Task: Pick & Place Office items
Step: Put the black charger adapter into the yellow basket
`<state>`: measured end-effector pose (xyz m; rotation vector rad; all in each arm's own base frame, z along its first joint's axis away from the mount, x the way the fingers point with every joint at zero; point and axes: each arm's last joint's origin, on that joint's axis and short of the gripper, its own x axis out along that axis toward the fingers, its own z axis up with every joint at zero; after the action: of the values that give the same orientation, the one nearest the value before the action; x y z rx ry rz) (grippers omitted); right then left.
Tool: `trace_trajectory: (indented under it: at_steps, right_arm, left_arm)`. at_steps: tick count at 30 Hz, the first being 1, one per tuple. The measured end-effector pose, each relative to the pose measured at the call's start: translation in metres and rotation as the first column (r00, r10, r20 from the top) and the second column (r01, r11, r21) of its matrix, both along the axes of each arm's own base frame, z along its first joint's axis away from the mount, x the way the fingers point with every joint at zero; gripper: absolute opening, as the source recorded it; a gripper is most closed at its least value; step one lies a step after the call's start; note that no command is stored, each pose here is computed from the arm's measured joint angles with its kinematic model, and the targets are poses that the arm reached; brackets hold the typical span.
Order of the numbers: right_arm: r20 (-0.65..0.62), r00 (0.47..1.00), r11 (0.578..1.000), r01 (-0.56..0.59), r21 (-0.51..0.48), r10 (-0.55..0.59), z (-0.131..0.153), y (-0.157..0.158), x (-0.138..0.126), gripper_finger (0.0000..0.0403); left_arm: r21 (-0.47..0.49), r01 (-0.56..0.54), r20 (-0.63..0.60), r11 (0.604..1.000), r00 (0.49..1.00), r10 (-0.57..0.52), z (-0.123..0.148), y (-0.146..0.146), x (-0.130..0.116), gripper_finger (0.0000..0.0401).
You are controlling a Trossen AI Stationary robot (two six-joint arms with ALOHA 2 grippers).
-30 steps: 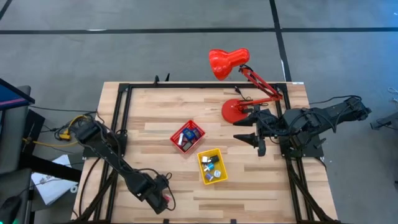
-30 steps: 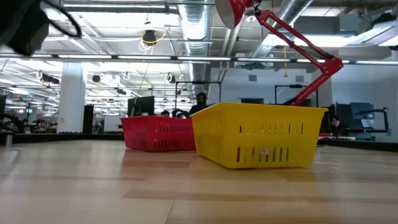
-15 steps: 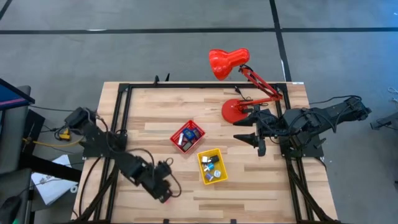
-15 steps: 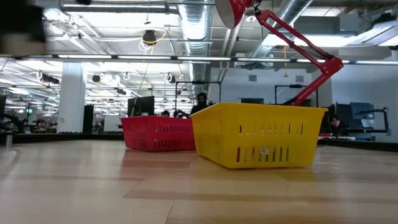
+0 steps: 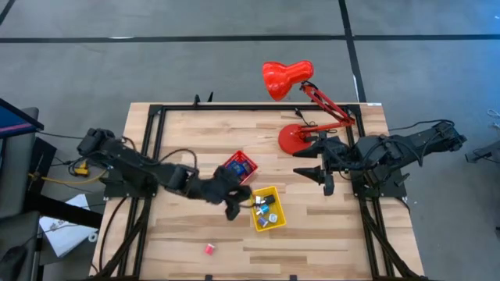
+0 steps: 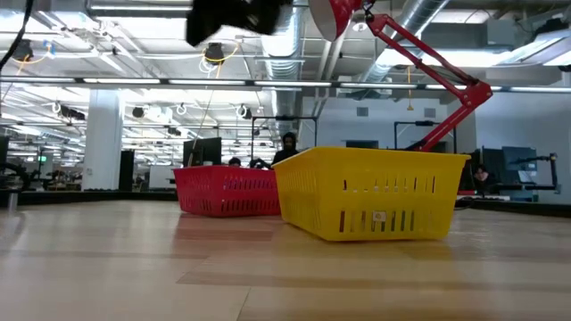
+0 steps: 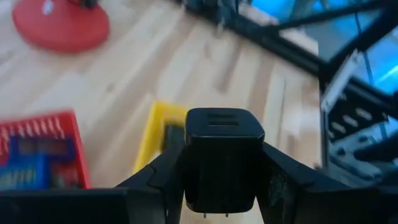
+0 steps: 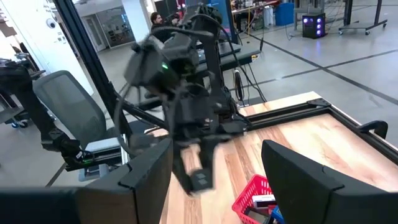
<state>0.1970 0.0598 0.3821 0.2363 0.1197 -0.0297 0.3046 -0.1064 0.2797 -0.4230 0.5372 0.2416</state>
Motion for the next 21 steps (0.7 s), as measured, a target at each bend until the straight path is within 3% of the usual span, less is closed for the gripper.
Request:
trace_trajectory:
  at_steps: [7, 21]
  right_arm:
    - [0.008, 1.000, 1.000, 0.000, 0.003, 0.000, 0.001, 0.000, 0.000, 0.0240]
    - [0.008, 1.000, 1.000, 0.021, 0.009, -0.021, 0.001, -0.002, 0.001, 0.0240]
  left_arm:
    - [0.059, 0.034, 0.029, 0.998, 0.999, -0.036, -0.022, 0.017, 0.034, 0.0140]
    - [-0.015, 0.130, -0.108, 0.991, 0.985, -0.131, -0.096, 0.006, 0.067, 0.0140]
